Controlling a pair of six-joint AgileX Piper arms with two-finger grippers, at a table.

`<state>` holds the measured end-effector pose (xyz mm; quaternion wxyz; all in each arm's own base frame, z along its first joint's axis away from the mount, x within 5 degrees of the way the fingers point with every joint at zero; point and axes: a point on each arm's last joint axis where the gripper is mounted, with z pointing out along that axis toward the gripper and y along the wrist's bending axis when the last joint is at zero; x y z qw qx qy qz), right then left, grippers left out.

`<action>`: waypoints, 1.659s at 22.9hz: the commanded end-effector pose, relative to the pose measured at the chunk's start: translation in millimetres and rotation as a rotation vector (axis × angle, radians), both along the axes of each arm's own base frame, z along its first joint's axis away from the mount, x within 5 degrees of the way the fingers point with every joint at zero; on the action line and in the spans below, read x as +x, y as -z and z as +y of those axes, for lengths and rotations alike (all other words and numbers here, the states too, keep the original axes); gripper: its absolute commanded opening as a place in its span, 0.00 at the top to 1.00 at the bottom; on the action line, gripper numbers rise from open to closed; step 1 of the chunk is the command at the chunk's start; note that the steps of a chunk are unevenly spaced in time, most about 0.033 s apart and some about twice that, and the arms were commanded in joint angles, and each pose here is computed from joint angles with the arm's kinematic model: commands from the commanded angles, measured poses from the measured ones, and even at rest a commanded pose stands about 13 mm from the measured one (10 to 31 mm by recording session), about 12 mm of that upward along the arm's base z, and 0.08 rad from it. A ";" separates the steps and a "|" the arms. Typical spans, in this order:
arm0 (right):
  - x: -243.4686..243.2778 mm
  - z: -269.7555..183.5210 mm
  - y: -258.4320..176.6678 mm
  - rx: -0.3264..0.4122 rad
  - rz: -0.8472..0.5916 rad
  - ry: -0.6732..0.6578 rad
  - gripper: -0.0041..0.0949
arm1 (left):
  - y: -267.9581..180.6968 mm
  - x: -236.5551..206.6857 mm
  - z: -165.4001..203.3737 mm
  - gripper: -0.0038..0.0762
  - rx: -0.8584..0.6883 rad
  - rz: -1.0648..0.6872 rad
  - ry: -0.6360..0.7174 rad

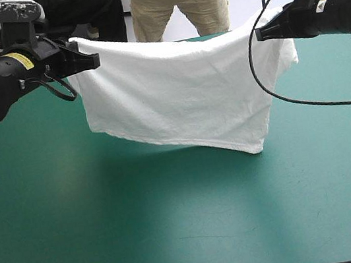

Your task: Fold the cloth

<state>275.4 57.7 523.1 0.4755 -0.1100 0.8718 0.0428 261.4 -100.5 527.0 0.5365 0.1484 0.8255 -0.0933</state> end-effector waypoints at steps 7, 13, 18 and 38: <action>23.1 2.0 -20.3 0.026 -0.274 0.011 0.98 | -12.6 32.1 0.8 0.97 0.041 -0.253 -0.113; 70.2 5.4 -12.8 -0.051 -0.454 0.043 0.98 | 8.2 90.9 3.9 0.97 -0.013 -0.365 -0.182; 83.7 7.0 -20.5 -0.060 -0.553 0.053 0.98 | 3.9 102.4 5.5 0.97 -0.064 -0.483 -0.159; 14.6 13.9 181.3 -0.010 0.335 -0.110 0.98 | 206.8 15.6 18.5 0.97 0.064 0.494 -0.111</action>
